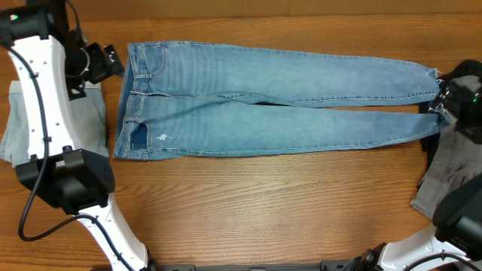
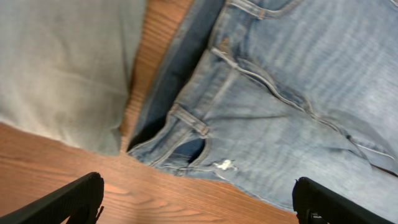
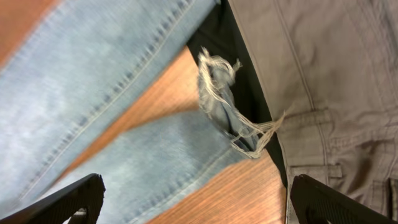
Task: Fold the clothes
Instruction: 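Grasp the waistband with the left gripper and the hems with the right gripper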
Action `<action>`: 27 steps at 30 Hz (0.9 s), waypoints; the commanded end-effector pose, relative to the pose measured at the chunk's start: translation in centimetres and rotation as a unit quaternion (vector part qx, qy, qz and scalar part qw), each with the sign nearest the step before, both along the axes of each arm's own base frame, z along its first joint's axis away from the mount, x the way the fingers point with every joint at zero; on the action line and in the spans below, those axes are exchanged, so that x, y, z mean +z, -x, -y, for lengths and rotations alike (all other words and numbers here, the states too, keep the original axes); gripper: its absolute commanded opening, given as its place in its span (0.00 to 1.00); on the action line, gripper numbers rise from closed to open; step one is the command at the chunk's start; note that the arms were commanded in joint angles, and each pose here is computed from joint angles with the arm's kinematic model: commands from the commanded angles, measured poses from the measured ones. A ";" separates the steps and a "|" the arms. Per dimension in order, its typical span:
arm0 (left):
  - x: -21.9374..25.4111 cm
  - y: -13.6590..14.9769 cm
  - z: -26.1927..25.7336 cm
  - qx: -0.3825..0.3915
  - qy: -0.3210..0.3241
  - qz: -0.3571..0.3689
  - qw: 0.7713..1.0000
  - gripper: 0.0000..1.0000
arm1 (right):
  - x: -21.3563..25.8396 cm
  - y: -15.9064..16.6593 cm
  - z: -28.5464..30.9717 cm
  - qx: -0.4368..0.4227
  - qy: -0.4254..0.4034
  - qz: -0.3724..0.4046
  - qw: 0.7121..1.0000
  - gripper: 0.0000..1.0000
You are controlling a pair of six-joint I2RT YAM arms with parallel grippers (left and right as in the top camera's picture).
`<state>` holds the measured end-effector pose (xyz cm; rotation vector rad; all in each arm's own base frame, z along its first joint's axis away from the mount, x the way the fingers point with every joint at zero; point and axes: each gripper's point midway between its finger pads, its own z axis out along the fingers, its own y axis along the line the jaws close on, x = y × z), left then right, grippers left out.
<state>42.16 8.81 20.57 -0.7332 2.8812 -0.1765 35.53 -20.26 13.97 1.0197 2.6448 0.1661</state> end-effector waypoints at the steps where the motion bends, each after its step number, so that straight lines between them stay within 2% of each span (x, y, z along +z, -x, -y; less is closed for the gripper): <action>1: 1.3 1.6 -2.6 0.033 -0.023 -0.001 0.999 1.00 | 2.7 -0.9 -1.4 0.013 -0.027 0.040 0.999 1.00; 4: 0.2 2.9 -3.0 0.037 -0.018 -0.033 0.999 1.00 | 2.6 -0.4 -3.2 0.023 -0.063 0.030 0.997 1.00; 7: -3.0 2.5 -1.1 0.000 0.017 -0.052 0.999 0.99 | 2.4 -1.1 -6.0 0.089 -0.058 0.021 0.994 0.93; 8: -4.3 2.1 -0.6 -0.022 0.021 -0.052 0.998 0.92 | 2.4 -1.6 -7.3 0.130 -0.049 0.022 0.990 0.85; 9: -5.7 1.7 -0.1 -0.039 0.027 -0.051 0.998 0.81 | 2.3 -2.0 -8.2 0.147 -0.043 0.021 0.988 0.78; 10: -6.7 1.6 0.2 -0.042 0.030 -0.053 0.997 0.75 | 2.2 -2.4 -9.1 0.162 -0.040 0.022 0.986 0.66; 11: -8.0 1.5 0.5 -0.045 0.032 -0.055 0.997 0.75 | 2.0 -2.7 -10.1 0.177 -0.040 0.021 0.983 0.56; 13: -10.2 0.8 1.1 -0.068 0.028 -0.046 0.996 0.74 | 1.1 -3.0 -11.9 0.200 -0.043 0.017 0.979 0.42; 16: -12.1 0.2 1.5 -0.089 0.022 -0.035 0.995 0.75 | 0.1 -3.1 -13.5 0.220 -0.045 0.012 0.974 0.42; 18: -13.6 -0.3 1.9 -0.104 0.026 -0.020 0.994 0.72 | -1.2 -3.1 -14.6 0.233 -0.047 0.008 0.971 0.42; 23: -16.2 0.1 2.6 -0.130 0.041 -0.013 0.991 0.74 | -2.3 -2.9 -14.8 0.234 -0.049 0.005 0.971 0.42; 24: -16.4 0.0 3.1 -0.143 0.050 -0.005 0.988 0.69 | -2.3 -2.9 -14.8 0.234 -0.049 0.005 0.971 0.42; 25: -16.6 0.0 3.2 -0.152 0.053 -0.001 0.987 0.59 | -2.3 -2.9 -14.8 0.234 -0.049 0.005 0.971 0.42; 26: -16.7 0.0 3.2 -0.153 0.053 -0.001 0.987 0.56 | -2.3 -2.9 -14.8 0.234 -0.049 0.005 0.971 0.42; 27: -16.7 0.1 3.2 -0.153 0.053 -0.002 0.987 0.57 | -2.3 -2.9 -14.8 0.234 -0.049 0.005 0.971 0.42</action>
